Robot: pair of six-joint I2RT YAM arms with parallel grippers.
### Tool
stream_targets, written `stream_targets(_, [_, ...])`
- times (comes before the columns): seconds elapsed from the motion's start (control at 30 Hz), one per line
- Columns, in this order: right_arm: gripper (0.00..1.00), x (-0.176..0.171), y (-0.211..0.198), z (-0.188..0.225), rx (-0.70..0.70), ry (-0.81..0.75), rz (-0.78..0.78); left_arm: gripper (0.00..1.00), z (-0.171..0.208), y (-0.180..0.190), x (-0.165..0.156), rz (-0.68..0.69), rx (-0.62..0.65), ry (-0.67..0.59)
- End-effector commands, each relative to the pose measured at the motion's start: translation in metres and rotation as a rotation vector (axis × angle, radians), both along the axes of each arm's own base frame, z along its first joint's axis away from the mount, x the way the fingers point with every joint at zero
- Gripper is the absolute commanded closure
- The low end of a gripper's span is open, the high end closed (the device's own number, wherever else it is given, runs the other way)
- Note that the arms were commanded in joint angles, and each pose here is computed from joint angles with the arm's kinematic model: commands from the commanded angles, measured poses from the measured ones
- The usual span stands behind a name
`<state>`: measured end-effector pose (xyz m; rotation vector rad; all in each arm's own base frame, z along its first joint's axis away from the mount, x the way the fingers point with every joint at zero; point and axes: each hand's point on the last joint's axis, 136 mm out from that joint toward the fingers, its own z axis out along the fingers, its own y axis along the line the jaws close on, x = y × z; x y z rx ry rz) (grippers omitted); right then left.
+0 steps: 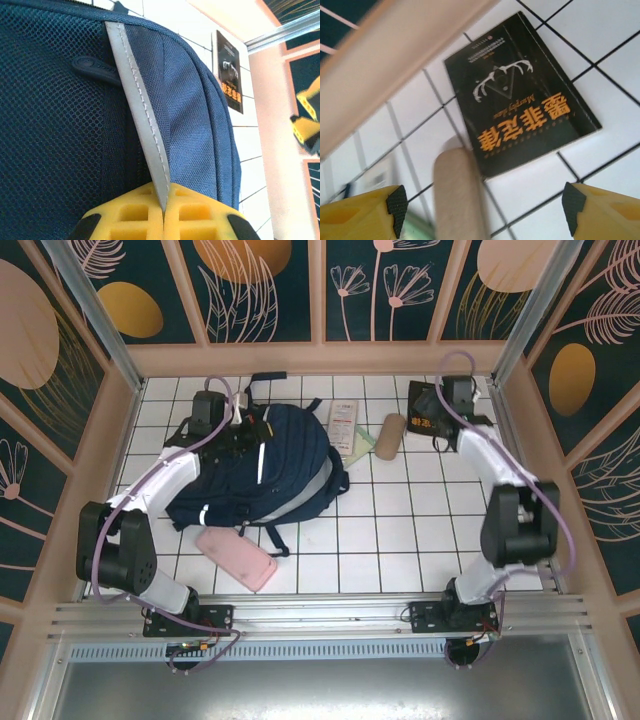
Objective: Pack the student bag
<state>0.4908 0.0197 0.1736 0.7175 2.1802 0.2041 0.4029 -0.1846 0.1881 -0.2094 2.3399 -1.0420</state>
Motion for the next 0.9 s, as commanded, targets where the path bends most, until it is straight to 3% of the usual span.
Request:
stream_targets(0.0, [0.17,0.02,-0.011,-0.022,-0.231,0.166,0.035,1.0,0.018,0.006,0.011,0.043,-0.026,-0.085])
stream_targets(0.27, [0.08,0.081,0.008,-0.07,-0.374,0.32,0.133,1.0,0.006,-0.002,0.01,0.025,-0.085,-0.042])
stream_targets(0.5, [0.08,0.095,0.018,-0.113,-0.384,0.399,0.181,1.0,0.002,-0.003,0.01,0.023,-0.09,-0.033])
stream_targets(0.6, [0.12,0.092,0.015,-0.135,-0.36,0.441,0.194,1.0,0.002,-0.005,0.011,0.019,-0.096,-0.029])
stream_targets(0.87, [0.34,0.083,0.011,-0.159,-0.264,0.47,0.207,1.0,0.001,-0.005,0.012,0.017,-0.1,-0.026])
